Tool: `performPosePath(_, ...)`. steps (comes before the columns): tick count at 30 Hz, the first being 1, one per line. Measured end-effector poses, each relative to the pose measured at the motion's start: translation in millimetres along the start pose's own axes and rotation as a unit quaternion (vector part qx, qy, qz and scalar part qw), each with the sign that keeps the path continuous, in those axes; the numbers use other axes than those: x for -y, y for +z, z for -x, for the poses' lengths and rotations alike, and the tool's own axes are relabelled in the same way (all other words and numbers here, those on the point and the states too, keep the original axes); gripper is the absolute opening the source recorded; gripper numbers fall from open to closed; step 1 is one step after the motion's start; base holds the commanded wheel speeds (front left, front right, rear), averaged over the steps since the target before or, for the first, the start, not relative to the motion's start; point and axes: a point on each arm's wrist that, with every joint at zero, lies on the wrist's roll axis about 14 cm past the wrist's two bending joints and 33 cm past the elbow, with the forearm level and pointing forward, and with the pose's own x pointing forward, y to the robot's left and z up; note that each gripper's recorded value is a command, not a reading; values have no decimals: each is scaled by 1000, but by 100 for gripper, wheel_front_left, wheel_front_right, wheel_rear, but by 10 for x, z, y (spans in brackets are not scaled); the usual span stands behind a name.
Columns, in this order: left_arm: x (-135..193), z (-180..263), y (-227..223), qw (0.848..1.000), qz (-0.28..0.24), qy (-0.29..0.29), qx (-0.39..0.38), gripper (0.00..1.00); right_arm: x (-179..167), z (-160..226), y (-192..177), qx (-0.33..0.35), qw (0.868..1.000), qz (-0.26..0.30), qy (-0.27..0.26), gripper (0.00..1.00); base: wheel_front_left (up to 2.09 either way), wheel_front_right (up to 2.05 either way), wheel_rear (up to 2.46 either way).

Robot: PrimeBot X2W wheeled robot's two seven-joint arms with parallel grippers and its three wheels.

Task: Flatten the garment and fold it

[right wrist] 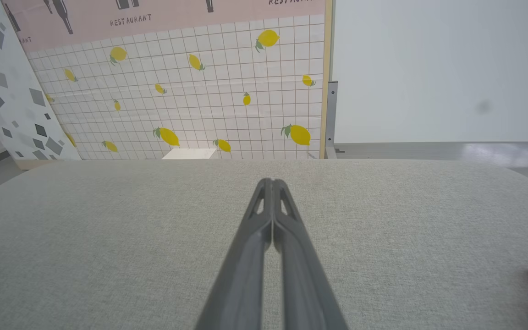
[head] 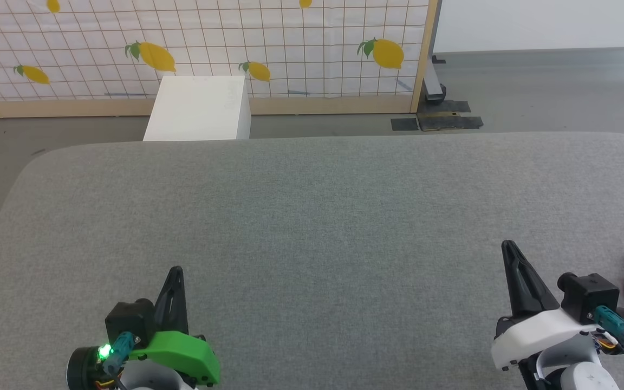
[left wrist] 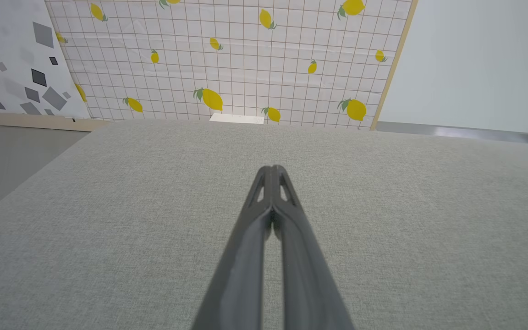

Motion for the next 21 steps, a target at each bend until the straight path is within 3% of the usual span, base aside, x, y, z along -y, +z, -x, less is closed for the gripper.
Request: performPosePath(21, -31, -14, 64, 1000, -17, 1, -1, 0, -59, -30, 39, -6, 1000, 15, 10, 0, 0, 0, 0)
